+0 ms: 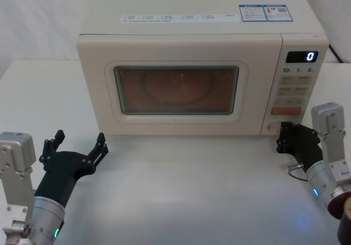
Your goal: Press the button to open the microwave door with one hand; close the microwave door with the other hand.
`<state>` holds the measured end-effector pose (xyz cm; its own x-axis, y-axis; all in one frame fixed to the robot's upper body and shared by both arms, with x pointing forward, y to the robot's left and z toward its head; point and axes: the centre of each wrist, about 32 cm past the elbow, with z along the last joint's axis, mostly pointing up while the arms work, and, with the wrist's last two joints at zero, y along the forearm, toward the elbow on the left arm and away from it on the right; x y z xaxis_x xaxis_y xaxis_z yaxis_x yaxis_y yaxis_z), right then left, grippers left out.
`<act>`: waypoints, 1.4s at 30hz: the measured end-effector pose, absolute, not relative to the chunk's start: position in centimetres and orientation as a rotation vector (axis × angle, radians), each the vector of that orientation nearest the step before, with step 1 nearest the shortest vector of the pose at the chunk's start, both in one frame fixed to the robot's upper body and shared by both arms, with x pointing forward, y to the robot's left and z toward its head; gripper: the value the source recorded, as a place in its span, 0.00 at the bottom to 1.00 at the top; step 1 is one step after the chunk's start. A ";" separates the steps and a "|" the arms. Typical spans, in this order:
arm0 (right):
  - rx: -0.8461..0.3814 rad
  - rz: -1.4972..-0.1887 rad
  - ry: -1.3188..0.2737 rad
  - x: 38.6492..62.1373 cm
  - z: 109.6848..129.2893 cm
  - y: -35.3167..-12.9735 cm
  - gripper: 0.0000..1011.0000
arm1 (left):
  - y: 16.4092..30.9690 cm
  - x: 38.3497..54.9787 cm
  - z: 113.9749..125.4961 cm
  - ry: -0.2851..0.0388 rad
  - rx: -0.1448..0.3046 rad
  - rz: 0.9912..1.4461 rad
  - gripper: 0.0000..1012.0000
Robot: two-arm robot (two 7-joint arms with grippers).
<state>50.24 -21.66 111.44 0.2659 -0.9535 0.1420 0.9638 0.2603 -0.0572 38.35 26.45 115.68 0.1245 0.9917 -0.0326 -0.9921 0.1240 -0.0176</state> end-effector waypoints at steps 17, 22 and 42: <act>-0.130 -1.277 -0.061 50.6 111.3 -21.2 0.00 | 26.5 38.4 115.7 0.014 -0.038 1.446 0.99; -0.130 -1.275 -0.059 50.4 111.2 -21.3 0.00 | 26.5 38.4 115.7 0.014 -0.038 1.446 0.99; -0.125 -1.254 -0.033 46.4 111.0 -21.1 0.00 | 26.5 38.4 115.7 0.014 -0.038 1.446 0.99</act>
<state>46.42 -21.09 110.97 0.3116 -0.9456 0.0936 0.9492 0.3053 -0.0761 38.35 26.45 115.68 0.1245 0.9917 -0.0327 -0.9921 0.1240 -0.0176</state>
